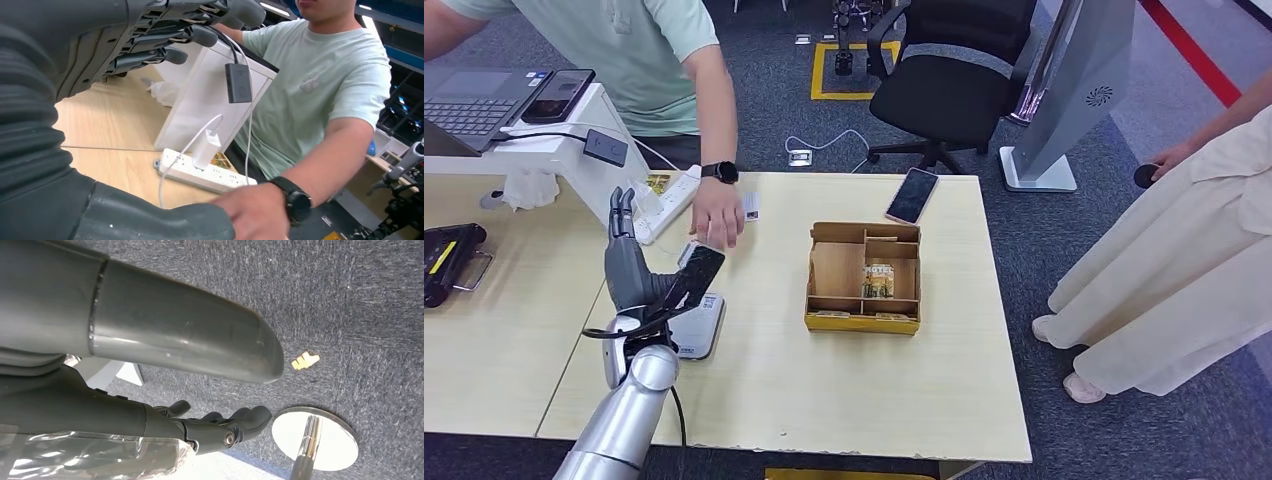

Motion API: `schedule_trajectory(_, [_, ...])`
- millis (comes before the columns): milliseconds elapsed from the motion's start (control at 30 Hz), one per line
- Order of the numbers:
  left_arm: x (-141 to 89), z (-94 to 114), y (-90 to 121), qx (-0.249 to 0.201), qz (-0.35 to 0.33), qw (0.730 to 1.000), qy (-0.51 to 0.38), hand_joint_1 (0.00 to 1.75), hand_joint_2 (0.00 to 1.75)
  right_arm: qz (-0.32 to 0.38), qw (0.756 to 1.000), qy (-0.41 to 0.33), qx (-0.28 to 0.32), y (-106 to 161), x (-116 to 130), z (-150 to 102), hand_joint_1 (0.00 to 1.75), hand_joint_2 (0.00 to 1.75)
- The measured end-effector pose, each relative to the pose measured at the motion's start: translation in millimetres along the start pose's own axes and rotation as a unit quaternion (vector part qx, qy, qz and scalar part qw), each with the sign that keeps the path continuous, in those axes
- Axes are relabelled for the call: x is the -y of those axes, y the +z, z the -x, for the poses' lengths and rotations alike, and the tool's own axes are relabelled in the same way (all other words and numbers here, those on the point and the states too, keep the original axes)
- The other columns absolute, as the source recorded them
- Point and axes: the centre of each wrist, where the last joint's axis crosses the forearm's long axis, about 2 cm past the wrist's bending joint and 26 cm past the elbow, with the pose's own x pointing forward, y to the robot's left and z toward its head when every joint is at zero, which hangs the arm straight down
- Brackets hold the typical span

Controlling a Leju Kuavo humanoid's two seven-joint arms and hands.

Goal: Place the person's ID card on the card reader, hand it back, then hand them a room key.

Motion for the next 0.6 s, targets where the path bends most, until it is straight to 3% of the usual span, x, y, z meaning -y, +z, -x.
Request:
schedule_trajectory(300, [-9.9,6.6,10.7,0.026,0.005,0.999,-0.039,0.00,1.75,0.000,1.000,-0.002,-0.001,0.3,-0.3,0.2,0.00,0.00])
schedule_trajectory(600, [-25.1,22.8,46.3,0.102,0.041,0.985,-0.135,0.00,1.75,-0.003,1.000,-0.004,0.007,1.2,-1.3,0.5,0.00,0.00])
